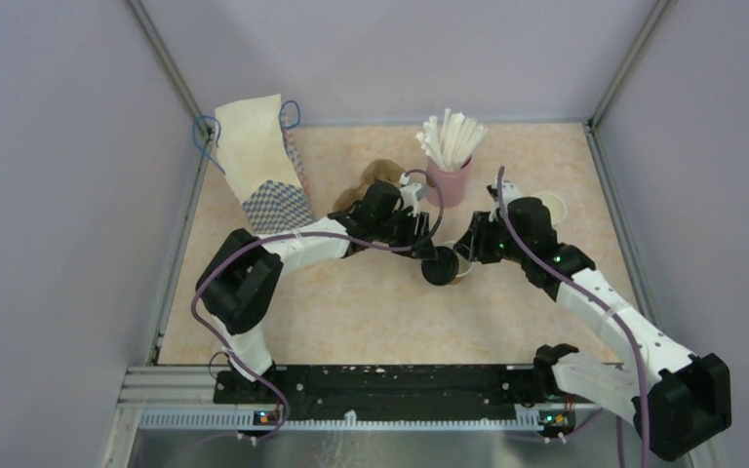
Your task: Pack the takeout coffee
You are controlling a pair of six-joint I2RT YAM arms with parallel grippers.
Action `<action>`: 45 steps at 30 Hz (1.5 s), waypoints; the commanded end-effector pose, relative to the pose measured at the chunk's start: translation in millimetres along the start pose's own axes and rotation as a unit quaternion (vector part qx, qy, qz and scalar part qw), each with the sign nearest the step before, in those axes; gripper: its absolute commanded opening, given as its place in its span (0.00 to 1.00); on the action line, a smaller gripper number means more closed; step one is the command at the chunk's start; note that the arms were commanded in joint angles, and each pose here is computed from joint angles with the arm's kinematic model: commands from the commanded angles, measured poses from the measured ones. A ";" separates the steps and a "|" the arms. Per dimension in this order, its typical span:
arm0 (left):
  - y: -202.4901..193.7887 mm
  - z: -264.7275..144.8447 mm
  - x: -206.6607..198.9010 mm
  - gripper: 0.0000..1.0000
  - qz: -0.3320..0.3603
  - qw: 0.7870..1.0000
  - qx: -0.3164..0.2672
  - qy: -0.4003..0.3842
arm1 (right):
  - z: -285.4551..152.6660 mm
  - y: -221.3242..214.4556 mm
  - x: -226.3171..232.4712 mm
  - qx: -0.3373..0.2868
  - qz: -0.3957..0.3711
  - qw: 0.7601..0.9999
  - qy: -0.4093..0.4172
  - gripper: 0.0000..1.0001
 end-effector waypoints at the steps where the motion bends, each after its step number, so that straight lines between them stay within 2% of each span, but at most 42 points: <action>1: 15.6 1.6 -14.7 0.52 0.015 1.000 -0.015 -0.020 | -1.6 12.1 7.6 -0.015 -0.028 0.999 -0.014 0.37; 8: 16.8 3.3 -17.1 0.52 0.017 1.000 -0.015 -0.019 | -0.3 8.6 3.7 -0.009 -0.036 0.998 -0.040 0.48; 18: 15.9 6.9 -18.8 0.52 0.017 1.000 -0.011 -0.020 | 6.7 -3.3 7.3 0.016 -0.030 0.999 -0.017 0.54; 26: 16.0 7.7 -21.3 0.52 0.019 1.000 -0.012 -0.020 | 14.5 -17.3 5.2 0.045 -0.032 0.998 -0.021 0.55; 33: 14.3 7.7 -21.9 0.52 0.019 1.000 -0.009 -0.020 | 16.7 -18.5 -1.0 0.045 -0.037 0.997 -0.042 0.45; 45: 18.5 2.4 -25.5 0.52 0.028 0.999 -0.008 -0.014 | 26.0 -21.4 0.4 0.050 -0.033 0.998 -0.029 0.23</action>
Point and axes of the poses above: each gripper's point midway between its finger pads, its own z axis out along the fingers, its own x axis along the line the jaws close on, y = z × x, the point moved 4 cm from there along -z, back along the fingers, and after that the axes turned 2 degrees about -z, right-handed, at the moved point
